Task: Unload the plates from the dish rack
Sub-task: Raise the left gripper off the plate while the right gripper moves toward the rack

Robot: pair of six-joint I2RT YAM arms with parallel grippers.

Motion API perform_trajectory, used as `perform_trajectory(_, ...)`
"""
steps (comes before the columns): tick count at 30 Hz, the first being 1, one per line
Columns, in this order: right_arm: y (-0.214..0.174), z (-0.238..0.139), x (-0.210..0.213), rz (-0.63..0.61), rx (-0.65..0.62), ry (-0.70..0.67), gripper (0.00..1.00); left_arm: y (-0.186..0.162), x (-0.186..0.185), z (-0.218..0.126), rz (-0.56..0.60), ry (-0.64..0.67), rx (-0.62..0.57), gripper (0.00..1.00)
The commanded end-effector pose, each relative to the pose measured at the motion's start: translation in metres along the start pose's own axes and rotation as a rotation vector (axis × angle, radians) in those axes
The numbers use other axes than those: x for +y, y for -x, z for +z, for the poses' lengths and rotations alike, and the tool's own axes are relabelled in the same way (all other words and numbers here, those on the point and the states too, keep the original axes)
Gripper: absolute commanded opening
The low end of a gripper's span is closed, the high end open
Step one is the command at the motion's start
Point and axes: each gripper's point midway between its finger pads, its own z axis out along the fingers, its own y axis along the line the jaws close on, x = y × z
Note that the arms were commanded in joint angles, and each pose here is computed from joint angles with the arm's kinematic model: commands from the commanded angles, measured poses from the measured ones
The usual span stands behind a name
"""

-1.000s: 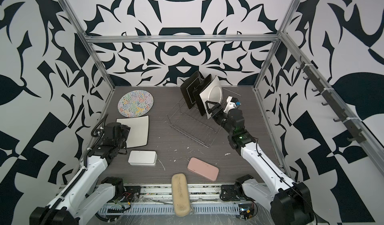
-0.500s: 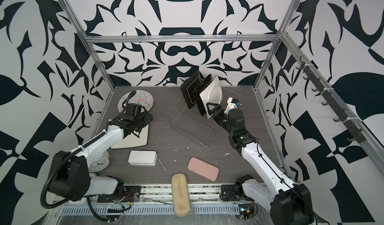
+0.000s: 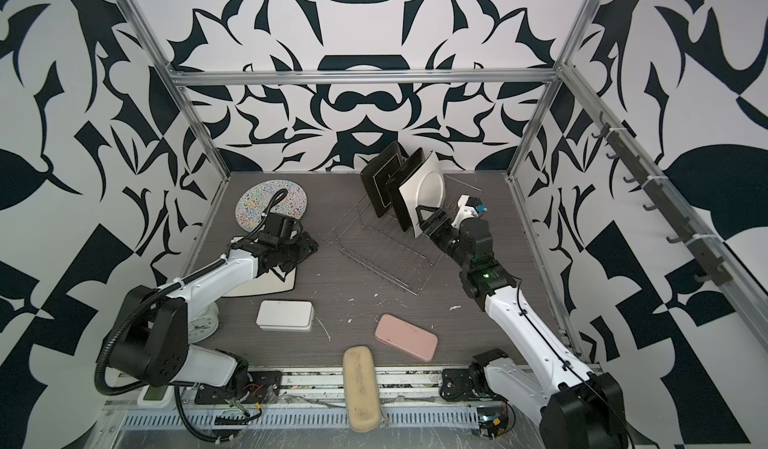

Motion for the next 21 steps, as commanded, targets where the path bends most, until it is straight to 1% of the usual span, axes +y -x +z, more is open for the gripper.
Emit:
perform_trajectory(1,0.012,-0.004,0.018,-0.030,-0.038,0.047,0.76,-0.015,0.015,0.011,-0.005,0.033,0.047,0.75)
perform_trajectory(10,0.013,-0.004,0.019,-0.034,-0.036,0.048,0.76,-0.028,0.030,0.029,-0.007,0.080,0.086,0.75)
perform_trajectory(16,0.013,-0.004,0.020,-0.043,-0.036,0.044,0.76,-0.032,0.035,0.029,0.006,0.101,0.082,0.75)
perform_trajectory(21,0.014,-0.004,0.020,-0.045,-0.038,0.045,0.76,-0.032,0.044,0.025,0.007,0.144,0.075,0.76)
